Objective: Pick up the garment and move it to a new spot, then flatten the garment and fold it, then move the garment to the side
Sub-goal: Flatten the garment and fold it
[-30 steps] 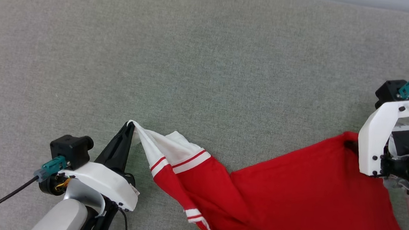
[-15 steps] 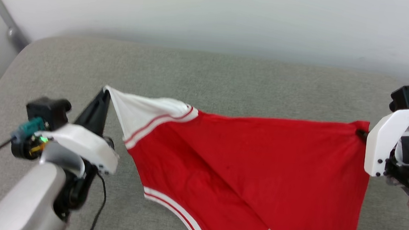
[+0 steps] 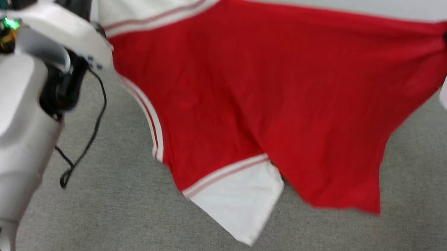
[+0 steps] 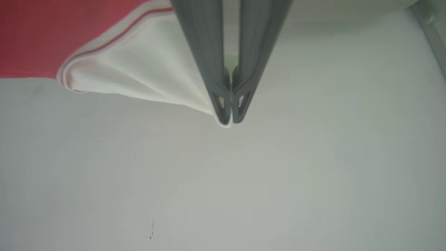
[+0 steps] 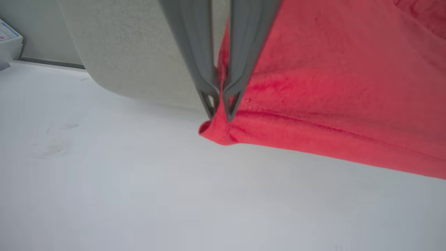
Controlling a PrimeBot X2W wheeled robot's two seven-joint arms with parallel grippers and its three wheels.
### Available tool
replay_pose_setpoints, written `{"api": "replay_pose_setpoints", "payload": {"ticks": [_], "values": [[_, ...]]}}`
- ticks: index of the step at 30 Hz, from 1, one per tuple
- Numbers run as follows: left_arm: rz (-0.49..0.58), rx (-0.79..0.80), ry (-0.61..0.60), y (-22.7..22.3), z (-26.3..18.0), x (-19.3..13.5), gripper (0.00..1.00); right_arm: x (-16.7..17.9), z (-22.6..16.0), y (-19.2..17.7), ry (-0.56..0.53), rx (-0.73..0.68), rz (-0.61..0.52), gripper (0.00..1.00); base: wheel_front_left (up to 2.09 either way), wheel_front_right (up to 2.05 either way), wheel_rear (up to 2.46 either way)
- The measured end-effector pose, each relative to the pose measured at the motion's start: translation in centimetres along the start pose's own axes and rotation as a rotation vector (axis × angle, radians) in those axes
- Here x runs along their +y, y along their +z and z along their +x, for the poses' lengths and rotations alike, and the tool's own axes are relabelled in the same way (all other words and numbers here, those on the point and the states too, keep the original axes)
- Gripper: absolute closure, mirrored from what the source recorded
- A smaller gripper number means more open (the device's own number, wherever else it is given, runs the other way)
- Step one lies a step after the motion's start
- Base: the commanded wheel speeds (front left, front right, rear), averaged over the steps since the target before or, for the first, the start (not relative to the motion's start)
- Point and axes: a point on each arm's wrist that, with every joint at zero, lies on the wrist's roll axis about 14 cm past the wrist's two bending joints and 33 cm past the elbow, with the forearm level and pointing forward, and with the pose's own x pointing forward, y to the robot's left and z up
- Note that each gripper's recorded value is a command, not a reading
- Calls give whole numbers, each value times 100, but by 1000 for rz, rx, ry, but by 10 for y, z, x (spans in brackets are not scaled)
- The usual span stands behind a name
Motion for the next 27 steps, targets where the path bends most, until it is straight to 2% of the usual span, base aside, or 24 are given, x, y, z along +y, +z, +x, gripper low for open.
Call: {"api": "replay_pose_setpoints", "payload": {"ticks": [6,10,16,21,27], "values": [[37,-106,-22,36,46,1,100,-15,17,50,-52,-143,-23,100,0,0,0],[72,-145,-42,49,71,1,100,-18,31,69,-64,-203,-26,100,0,0,0],[118,-254,-35,80,117,13,100,-21,59,112,-82,-341,-35,100,0,0,0],[124,-281,-35,74,147,20,100,-24,85,127,-90,-415,-49,100,0,0,0],[115,-260,-30,37,178,32,100,-22,124,124,-86,-450,-76,100,0,0,0]]}}
